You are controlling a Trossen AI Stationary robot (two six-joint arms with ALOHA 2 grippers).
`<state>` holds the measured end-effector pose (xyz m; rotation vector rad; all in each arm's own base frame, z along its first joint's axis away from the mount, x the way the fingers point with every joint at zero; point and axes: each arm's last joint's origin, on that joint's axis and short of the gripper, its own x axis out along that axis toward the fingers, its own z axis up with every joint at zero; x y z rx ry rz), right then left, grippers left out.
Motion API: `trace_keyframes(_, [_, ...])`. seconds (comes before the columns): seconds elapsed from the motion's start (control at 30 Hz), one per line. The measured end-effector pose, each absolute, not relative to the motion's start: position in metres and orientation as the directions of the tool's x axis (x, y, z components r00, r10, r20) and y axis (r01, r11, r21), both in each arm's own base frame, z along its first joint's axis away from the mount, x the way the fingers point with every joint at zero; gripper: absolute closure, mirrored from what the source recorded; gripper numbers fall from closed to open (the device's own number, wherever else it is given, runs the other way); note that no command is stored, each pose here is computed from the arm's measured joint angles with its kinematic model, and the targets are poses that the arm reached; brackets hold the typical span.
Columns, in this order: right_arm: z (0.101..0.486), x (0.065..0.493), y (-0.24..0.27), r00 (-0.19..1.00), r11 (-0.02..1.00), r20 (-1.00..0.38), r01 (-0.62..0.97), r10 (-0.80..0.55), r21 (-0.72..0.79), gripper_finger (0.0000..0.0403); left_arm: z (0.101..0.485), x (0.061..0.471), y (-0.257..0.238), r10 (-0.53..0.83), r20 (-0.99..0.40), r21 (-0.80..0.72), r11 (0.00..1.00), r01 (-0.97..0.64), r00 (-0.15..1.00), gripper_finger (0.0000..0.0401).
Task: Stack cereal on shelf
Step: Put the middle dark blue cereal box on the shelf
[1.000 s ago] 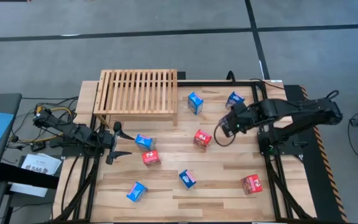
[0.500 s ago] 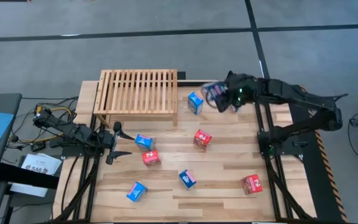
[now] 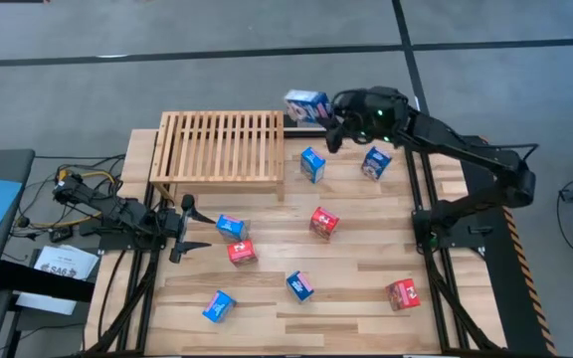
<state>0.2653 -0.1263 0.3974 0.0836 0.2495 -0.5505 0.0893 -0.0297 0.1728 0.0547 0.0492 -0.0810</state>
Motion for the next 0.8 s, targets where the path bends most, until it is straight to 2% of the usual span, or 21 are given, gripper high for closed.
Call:
trace_keyframes(0.2, [0.408,0.291,-0.148,0.846,0.877,-0.252,0.481,-0.470,-0.018,0.0200,0.173,0.089,-0.030,-0.079,-0.051,0.052,0.995,0.082,0.996,0.0112])
trace_keyframes(0.5, [0.421,0.332,-0.167,0.803,0.918,-0.451,0.378,-0.390,-0.120,0.0200,0.173,0.089,-0.030,-0.080,-0.051,0.052,0.995,0.082,0.996,0.0112])
trace_keyframes(0.8, [0.414,0.360,-0.175,0.732,0.956,-0.614,0.225,-0.294,-0.190,0.0200,0.173,0.089,-0.030,-0.079,-0.051,0.053,0.995,0.082,0.996,0.0112])
